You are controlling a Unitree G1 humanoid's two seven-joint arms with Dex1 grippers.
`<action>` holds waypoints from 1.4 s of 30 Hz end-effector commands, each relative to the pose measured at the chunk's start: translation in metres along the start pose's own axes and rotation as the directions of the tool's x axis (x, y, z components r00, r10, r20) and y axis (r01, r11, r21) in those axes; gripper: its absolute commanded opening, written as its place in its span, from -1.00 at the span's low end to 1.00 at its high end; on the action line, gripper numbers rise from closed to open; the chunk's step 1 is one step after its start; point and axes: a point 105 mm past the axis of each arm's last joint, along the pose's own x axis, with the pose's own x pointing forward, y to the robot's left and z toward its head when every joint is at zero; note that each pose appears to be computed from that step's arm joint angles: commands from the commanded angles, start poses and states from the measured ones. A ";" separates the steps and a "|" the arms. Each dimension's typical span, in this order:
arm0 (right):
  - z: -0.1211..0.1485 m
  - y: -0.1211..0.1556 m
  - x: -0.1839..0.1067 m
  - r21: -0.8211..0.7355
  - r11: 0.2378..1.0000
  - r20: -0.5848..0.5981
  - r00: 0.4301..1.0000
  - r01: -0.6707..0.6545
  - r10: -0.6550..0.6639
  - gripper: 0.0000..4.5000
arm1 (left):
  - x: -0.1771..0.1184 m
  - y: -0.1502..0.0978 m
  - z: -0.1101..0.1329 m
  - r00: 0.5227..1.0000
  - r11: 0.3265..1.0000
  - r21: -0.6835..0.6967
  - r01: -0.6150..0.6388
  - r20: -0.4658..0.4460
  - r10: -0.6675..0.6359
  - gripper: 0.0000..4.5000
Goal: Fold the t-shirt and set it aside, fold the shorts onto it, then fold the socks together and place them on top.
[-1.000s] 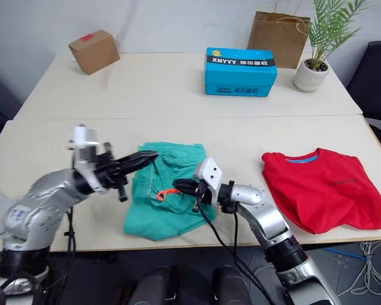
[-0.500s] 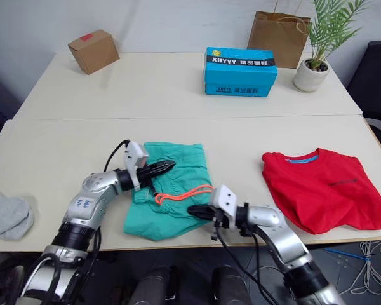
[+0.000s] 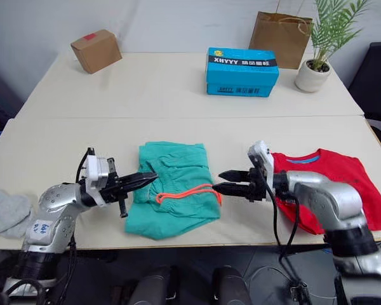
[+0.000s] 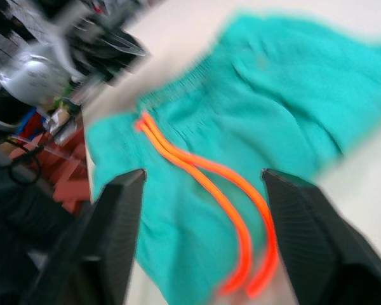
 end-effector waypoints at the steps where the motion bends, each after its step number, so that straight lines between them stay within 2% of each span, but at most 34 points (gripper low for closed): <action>1: -0.004 -0.012 0.013 0.149 0.989 -0.092 0.996 0.013 0.001 0.87 | -0.001 -0.006 0.013 1.000 0.999 0.042 -0.005 0.029 0.004 -1.00; 2: -0.002 -0.015 0.021 0.187 0.982 -0.095 0.995 0.010 0.008 0.99 | -0.001 -0.007 0.012 1.000 0.999 0.040 -0.016 0.026 0.015 -1.00; 6: -0.006 -0.020 0.050 0.312 0.950 -0.186 0.982 0.023 0.037 0.99 | -0.004 -0.011 0.009 0.999 0.999 0.032 -0.043 0.019 0.043 -1.00; 9: 0.001 -0.018 0.069 0.364 0.931 -0.182 0.982 0.012 0.058 0.99 | -0.007 -0.013 0.009 0.999 0.998 0.027 -0.052 0.008 0.052 -1.00; 12: 0.007 -0.004 0.086 0.379 0.924 -0.181 0.975 -0.052 0.129 0.99 | -0.010 -0.015 0.008 0.997 0.997 0.022 -0.071 -0.002 0.071 -1.00; 15: 0.007 0.001 0.093 0.391 0.918 -0.173 0.974 -0.068 0.147 0.72 | -0.013 -0.012 0.008 0.995 0.995 0.020 -0.098 -0.003 0.098 -1.00; 20: 0.014 0.004 0.095 0.413 0.905 -0.103 0.983 -0.097 0.152 -0.02 | -0.018 -0.008 0.004 0.992 0.992 0.005 -0.128 -0.010 0.128 -1.00; 25: 0.031 0.027 0.055 0.358 0.906 -0.028 0.967 -0.226 0.253 -0.78 | -0.017 -0.019 -0.001 0.996 0.993 -0.075 -0.089 0.006 0.089 -1.00; 27: 0.037 0.037 0.035 0.333 0.907 -0.019 0.960 -0.259 0.280 -0.98 | -0.015 -0.018 0.004 0.994 0.993 -0.067 -0.096 0.037 0.098 -1.00; 30: 0.046 0.053 0.000 0.276 0.922 -0.038 0.955 -0.272 0.293 -0.98 | -0.006 -0.012 0.022 0.985 0.991 -0.090 -0.101 0.133 0.113 -1.00; 34: 0.058 0.068 -0.051 0.170 0.957 -0.069 0.966 -0.236 0.251 -0.98 | 0.008 -0.029 0.040 0.982 0.987 -0.151 0.045 0.186 -0.016 -1.00; 36: 0.058 0.069 -0.070 0.140 0.972 -0.101 0.974 -0.188 0.203 -0.98 | 0.010 -0.034 0.044 0.979 0.982 -0.170 0.084 0.196 -0.050 -1.00; 39: 0.057 0.065 -0.111 0.100 0.994 -0.179 0.982 -0.046 0.063 -0.98 | 0.017 -0.036 0.043 0.978 0.978 -0.176 0.109 0.193 -0.074 -1.00; 42: 0.059 0.053 -0.152 0.040 0.994 -0.247 0.965 0.100 -0.087 -0.98 | 0.024 -0.033 0.039 0.977 0.977 -0.176 0.119 0.196 -0.084 -1.00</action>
